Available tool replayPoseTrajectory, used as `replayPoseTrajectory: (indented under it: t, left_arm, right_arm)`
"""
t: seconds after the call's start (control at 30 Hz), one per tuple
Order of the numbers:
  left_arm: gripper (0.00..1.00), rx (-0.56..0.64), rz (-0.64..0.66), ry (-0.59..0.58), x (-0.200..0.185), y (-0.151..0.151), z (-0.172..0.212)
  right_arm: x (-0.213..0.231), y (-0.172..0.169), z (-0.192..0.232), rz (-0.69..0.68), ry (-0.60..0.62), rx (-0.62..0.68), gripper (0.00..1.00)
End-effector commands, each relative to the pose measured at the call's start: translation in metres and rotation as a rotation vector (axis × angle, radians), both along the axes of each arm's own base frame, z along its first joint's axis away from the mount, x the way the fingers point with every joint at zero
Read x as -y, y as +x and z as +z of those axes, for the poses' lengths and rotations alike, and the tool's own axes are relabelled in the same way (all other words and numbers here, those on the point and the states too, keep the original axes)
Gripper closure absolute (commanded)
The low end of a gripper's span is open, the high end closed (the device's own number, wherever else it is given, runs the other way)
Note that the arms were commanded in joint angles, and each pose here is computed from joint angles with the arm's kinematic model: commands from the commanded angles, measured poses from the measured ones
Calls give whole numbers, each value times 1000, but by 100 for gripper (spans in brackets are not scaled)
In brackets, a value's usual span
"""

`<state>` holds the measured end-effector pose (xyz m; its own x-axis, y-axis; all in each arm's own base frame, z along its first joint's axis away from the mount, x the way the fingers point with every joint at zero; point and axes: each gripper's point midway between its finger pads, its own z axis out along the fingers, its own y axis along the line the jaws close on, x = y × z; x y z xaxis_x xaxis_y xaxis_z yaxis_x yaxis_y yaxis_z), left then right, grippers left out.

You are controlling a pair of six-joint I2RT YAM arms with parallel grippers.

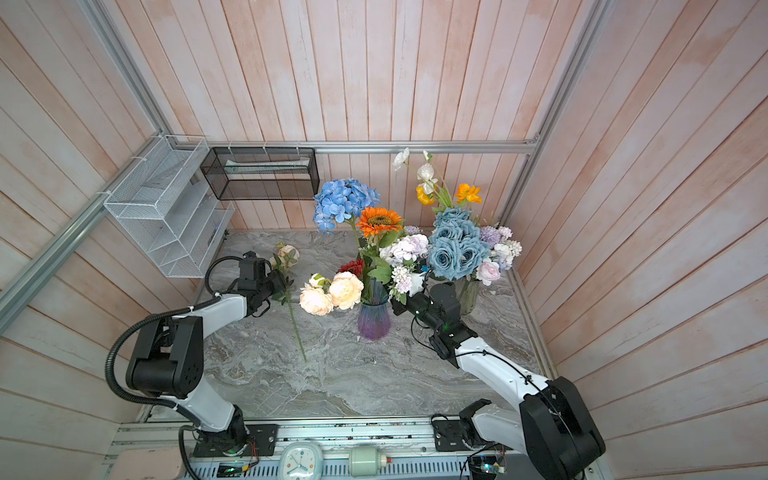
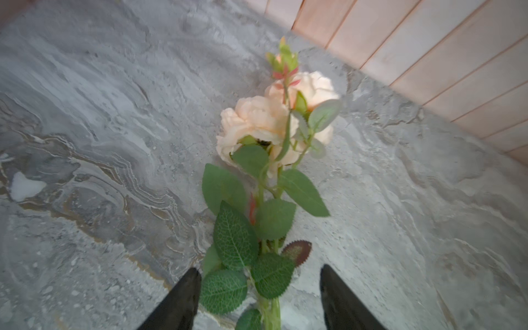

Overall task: Arrange the flowers into the vase
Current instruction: 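Lower the left gripper and grasp the pale peach rose stem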

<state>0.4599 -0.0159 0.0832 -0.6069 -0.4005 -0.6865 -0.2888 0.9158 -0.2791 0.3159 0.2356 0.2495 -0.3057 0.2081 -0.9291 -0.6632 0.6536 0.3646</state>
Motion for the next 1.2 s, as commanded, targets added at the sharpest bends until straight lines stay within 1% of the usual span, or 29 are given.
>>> replayPoseTrajectory:
  t: [0.0, 0.03, 0.1, 0.23, 0.4, 0.5, 0.57, 0.7, 0.87, 0.93, 1.03, 1.1, 1.17]
  left_arm:
    - [36, -109, -48, -26, 3, 3, -19]
    - [39, -128, -61, -31, 5, 6, -23]
    - [39, -152, -77, -59, 11, 5, -29]
    - [38, -178, -81, -78, 18, -10, -38]
    - [38, -209, -94, -43, 25, -29, -46]
    - [39, -251, -94, -24, 23, -33, -57]
    - [42, -264, -104, -23, 25, -31, -59]
    - [43, -281, -105, -21, 26, -23, -64]
    - [60, -297, -112, -15, 27, -16, -65]
    - [65, -303, -114, -6, 26, -16, -65]
    - [67, -324, -122, 21, 25, -16, -66]
    - [66, -352, -127, 65, 23, -17, -66]
    - [64, -376, -133, 134, 22, -18, -65]
  right_arm:
    - [0, -2, -3, -2, -25, -3, 80]
    - [0, -2, -3, -4, -24, -1, 80]
    - [0, -2, -3, -5, -22, 0, 79]
    - [-1, -1, -4, -2, -19, 0, 79]
    - [-2, -1, -3, 5, -18, 4, 79]
    - [-2, -1, -4, 6, -15, 4, 79]
    - [-2, -1, -6, 5, -15, -2, 80]
    - [-1, -2, -8, 4, -15, -6, 79]
    - [1, -2, -5, -6, -19, 8, 79]
    - [1, -2, -3, -8, -23, 17, 80]
    - [2, -2, -1, -11, -27, 25, 79]
    - [2, -2, -1, -11, -27, 27, 79]
    - [1, -2, -1, -9, -25, 26, 80]
